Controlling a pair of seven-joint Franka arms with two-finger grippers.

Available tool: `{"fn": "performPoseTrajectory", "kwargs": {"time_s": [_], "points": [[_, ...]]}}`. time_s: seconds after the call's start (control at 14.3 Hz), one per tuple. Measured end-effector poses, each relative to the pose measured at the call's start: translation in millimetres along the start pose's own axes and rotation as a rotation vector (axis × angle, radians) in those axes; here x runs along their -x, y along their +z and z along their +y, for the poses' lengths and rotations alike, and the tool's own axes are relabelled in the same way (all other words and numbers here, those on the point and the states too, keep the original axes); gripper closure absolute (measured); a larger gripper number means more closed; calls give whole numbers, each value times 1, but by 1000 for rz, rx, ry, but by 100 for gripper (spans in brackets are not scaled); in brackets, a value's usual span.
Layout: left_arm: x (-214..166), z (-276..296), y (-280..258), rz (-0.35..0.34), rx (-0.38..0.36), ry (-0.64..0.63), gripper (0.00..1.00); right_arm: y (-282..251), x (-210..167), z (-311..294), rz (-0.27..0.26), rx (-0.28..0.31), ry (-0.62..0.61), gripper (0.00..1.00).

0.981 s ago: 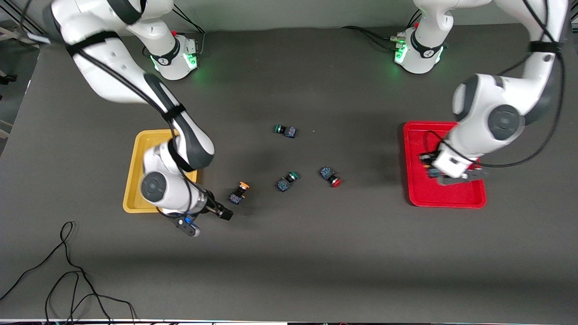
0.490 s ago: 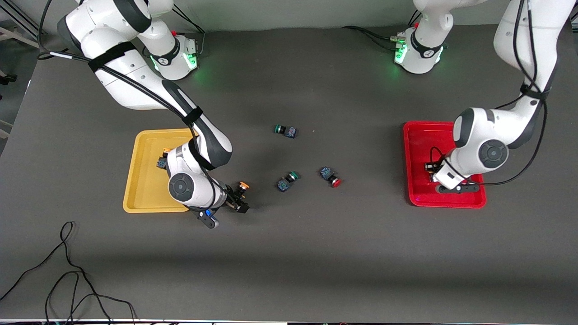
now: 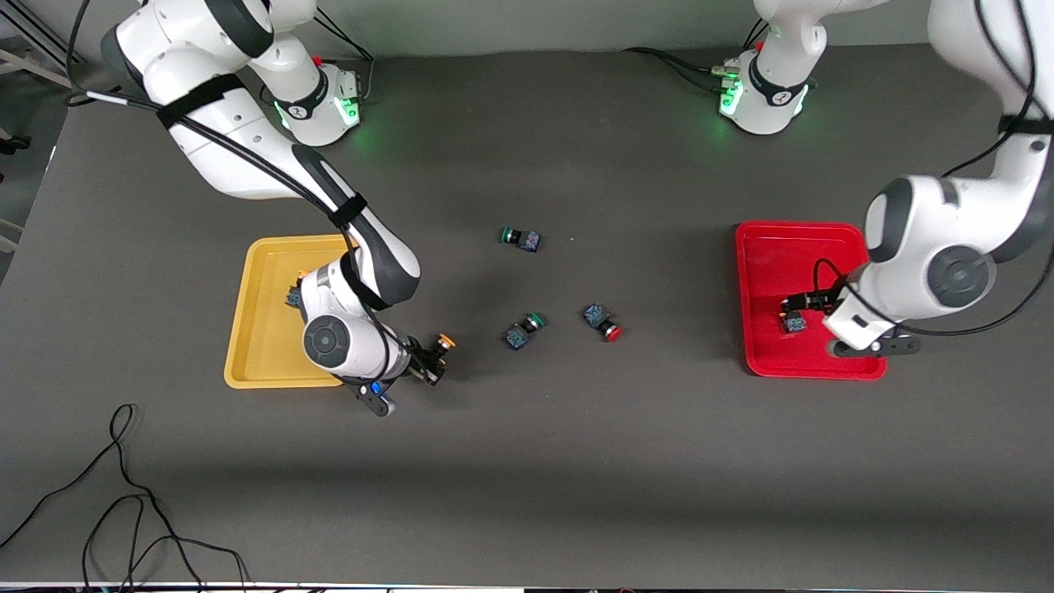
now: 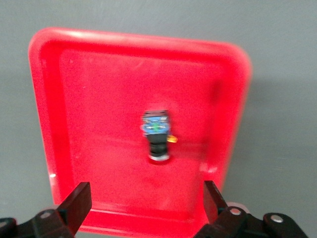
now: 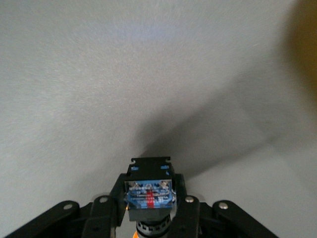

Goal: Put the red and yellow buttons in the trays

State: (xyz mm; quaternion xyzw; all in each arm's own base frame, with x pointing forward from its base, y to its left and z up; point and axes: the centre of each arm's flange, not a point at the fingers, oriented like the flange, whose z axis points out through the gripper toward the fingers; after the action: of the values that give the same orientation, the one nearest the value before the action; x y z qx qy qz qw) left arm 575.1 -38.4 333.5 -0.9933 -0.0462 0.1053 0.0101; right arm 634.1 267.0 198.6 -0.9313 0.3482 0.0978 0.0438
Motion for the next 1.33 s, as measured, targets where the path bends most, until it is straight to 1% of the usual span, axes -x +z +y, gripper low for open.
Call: {"fn": "performPoseTrajectory", "kwargs": {"time_s": [0.07,0.21,0.35,0.42,0.49,0.56,0.63,0.77,0.84,0.98,1.05,1.12,1.19,1.26,1.33], "points": [[2,14,-16,20,33,-37,0,-26,-2,2,1,14,-4,59],[7,56,-31,45,59,-135,0,-88,-16,21,19,52,-42,59],[16,118,-36,84,77,-253,0,-130,-57,67,48,99,-114,59],[22,154,-34,104,93,-321,0,-133,-84,98,52,120,-148,59],[28,190,-29,119,112,-391,0,-124,-108,129,43,131,-166,59],[36,225,-20,126,131,-461,0,-107,-124,152,27,126,-172,59],[42,256,-9,130,141,-522,0,-88,-131,166,19,121,-171,59],[52,303,22,136,134,-623,0,-61,-127,170,12,125,-176,59],[53,319,43,147,118,-666,0,-59,-123,166,14,123,-183,53],[53,340,88,179,89,-737,0,-74,-118,158,33,106,-193,36],[51,346,112,194,78,-760,0,-91,-115,155,46,92,-197,25],[50,349,133,202,69,-770,0,-113,-112,154,57,80,-200,16],[48,351,148,204,61,-774,0,-141,-106,152,70,65,-205,4],[46,352,154,204,58,-774,6,-173,-99,151,85,47,-212,0],[45,353,153,206,61,-774,6,-209,-89,150,107,25,-220,0]]}}
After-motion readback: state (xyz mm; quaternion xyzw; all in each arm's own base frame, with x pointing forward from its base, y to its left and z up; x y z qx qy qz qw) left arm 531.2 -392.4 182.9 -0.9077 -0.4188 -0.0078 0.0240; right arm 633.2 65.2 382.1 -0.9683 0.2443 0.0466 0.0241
